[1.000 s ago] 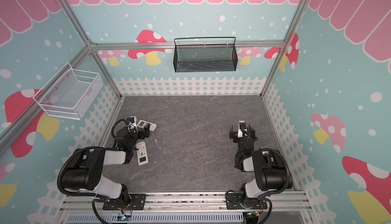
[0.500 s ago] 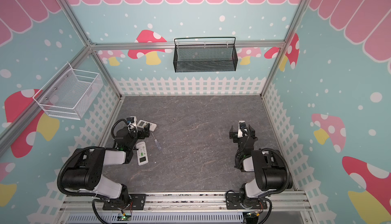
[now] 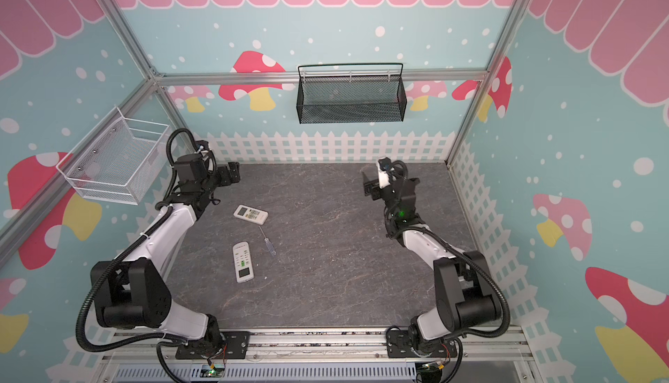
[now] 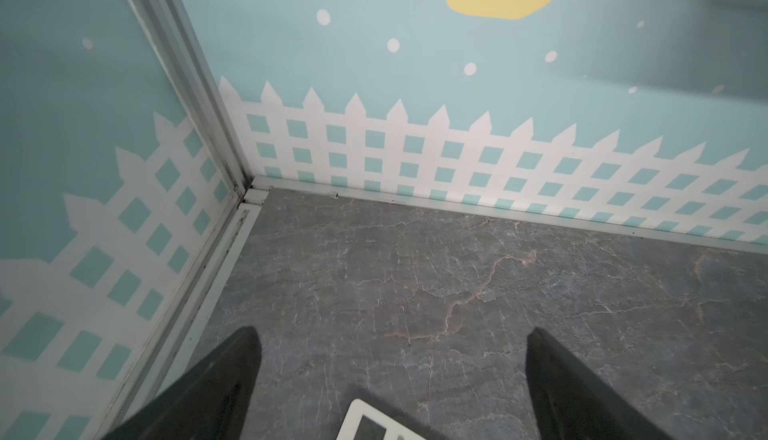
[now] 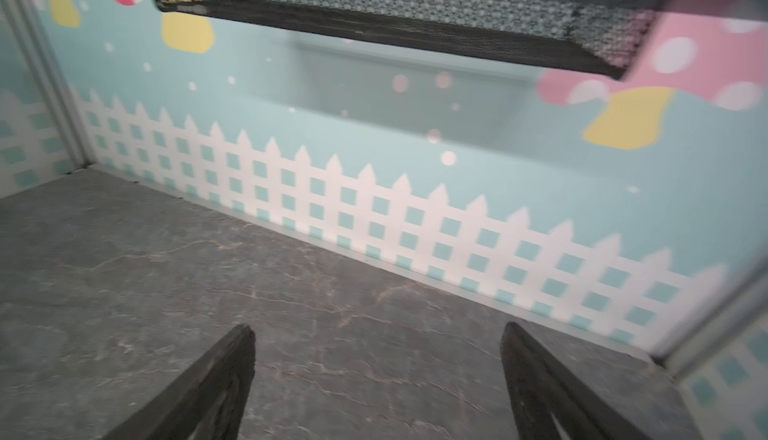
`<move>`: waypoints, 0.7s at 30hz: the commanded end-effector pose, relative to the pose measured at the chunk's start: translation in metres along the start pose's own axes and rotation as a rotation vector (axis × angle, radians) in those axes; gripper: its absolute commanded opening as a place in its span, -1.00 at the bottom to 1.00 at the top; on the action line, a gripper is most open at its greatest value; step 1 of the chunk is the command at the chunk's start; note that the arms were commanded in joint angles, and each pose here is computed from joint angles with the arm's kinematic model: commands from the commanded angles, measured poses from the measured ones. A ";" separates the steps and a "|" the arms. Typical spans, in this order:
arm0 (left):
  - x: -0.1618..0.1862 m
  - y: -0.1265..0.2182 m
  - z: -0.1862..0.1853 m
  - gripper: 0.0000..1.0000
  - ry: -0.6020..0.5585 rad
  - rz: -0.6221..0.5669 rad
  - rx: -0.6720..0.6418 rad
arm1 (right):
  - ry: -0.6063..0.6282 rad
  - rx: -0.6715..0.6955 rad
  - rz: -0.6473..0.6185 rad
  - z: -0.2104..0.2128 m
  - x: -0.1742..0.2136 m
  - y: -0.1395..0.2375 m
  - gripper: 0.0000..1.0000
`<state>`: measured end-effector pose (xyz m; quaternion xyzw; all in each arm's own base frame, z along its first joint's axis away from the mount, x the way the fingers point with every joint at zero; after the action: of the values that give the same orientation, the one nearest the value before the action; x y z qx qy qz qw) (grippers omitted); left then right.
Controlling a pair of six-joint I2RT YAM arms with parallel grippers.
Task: Unload the batteries from the remote control
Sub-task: 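Move the right gripper over the larger white remote control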
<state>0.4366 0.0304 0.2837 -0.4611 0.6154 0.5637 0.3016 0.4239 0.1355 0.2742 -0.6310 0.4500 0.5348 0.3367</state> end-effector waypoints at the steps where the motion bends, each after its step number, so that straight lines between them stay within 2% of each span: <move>1: 0.077 -0.012 0.020 0.99 0.109 0.361 -0.086 | -0.008 -0.219 0.133 0.062 0.017 -0.025 0.86; 3: 0.080 -0.022 0.017 0.99 0.092 0.401 -0.061 | -0.014 -0.295 0.142 0.093 0.014 -0.039 0.86; 7: 0.109 -0.046 0.024 0.99 0.095 0.554 -0.093 | 0.025 -0.477 0.193 0.170 0.026 -0.062 0.86; 9: 0.116 -0.049 0.026 0.99 0.104 0.571 -0.107 | 0.049 -0.557 0.221 0.208 0.040 -0.073 0.86; 13: 0.110 -0.037 0.035 1.00 0.167 0.541 -0.102 | 0.138 -0.684 0.257 0.275 0.050 -0.091 0.88; 16: 0.105 -0.032 0.047 0.99 0.203 0.510 -0.133 | 0.146 -0.734 0.283 0.308 0.063 -0.106 0.91; 21: 0.100 -0.021 0.055 0.99 0.198 0.452 -0.174 | 0.164 -0.785 0.353 0.350 0.088 -0.131 0.97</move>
<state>0.4143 0.0598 0.1685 -0.3660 0.6891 0.6220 0.0650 0.4161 0.4767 0.1288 -0.6763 0.3244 0.6609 -0.0238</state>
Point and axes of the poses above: each gripper's point midway between its finger pads, its own y axis back along the fingers, its own z axis along the line the jaws close on, x = y × z, the point moved 5 cm from there along y, back along the fingers, and after that the axes turned 4 degrees about y, right-handed, at the moved point
